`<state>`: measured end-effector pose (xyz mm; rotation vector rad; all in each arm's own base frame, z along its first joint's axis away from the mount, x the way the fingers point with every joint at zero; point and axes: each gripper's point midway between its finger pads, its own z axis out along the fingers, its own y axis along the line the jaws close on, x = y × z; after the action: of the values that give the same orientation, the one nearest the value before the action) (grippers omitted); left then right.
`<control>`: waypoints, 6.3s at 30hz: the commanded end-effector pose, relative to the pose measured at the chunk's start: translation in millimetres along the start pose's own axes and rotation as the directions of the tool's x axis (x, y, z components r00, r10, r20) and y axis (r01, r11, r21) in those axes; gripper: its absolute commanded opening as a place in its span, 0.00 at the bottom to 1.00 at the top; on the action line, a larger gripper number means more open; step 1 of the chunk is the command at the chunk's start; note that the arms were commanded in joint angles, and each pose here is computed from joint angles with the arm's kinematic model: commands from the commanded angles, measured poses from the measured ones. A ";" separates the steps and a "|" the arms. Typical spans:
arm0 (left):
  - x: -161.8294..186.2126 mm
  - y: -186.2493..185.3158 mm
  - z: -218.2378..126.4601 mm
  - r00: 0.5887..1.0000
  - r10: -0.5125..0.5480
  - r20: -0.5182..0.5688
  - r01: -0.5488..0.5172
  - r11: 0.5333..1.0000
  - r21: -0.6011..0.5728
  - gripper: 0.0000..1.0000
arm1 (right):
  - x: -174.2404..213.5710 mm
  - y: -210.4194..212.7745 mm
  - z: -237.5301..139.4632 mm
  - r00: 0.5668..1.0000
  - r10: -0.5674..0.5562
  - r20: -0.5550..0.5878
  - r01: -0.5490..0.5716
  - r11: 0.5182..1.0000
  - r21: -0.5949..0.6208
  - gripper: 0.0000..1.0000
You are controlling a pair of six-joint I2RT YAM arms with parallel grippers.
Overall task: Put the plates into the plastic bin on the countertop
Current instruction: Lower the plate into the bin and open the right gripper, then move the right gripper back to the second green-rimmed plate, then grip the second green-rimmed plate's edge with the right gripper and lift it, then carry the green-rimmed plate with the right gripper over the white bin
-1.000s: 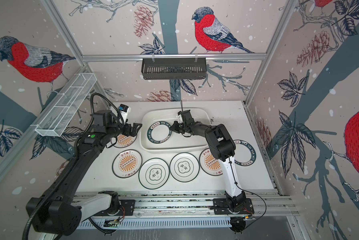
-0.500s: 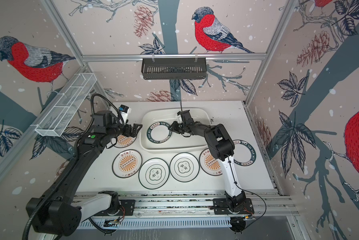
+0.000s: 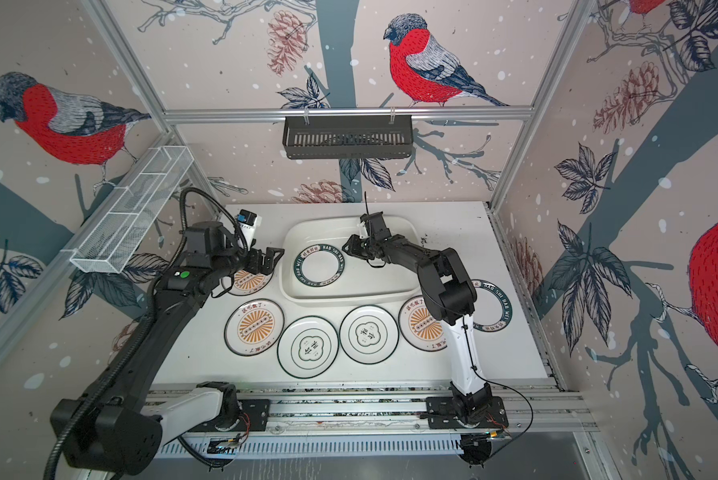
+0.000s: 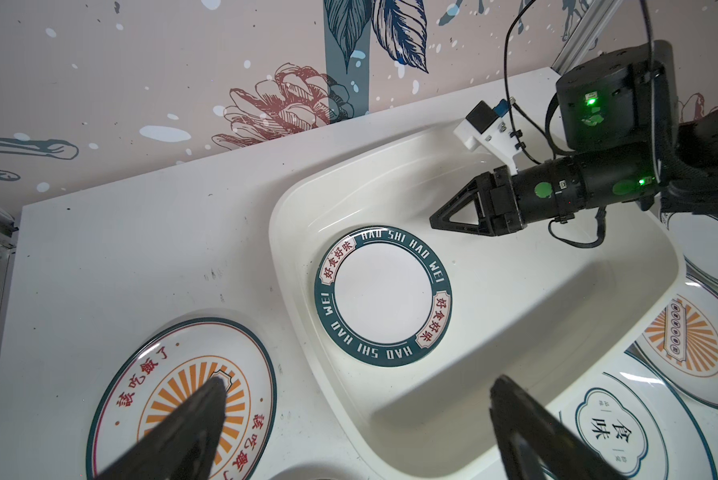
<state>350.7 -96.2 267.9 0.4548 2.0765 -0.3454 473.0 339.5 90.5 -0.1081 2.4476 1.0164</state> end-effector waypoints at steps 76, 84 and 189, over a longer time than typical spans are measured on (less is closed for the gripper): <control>-4.1 -41.9 27.3 0.998 0.065 -0.011 -0.062 0.979 0.197 0.98 | 177.7 -315.5 -379.8 0.386 0.506 0.772 -0.869 0.481 0.118 0.49; -3.1 -40.0 26.9 0.998 0.066 -0.011 -0.063 0.981 0.183 0.98 | 171.3 -315.2 -365.7 0.409 0.532 0.742 -0.837 0.543 0.072 0.34; -13.0 -28.6 22.9 0.999 0.049 -0.021 -0.046 0.992 0.114 0.98 | 6.9 11.9 -89.8 0.986 0.125 0.112 -0.107 0.982 -0.154 0.01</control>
<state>361.6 -131.4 267.2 0.5719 2.0745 -0.4180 424.6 265.8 151.6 0.1297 2.3003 1.1838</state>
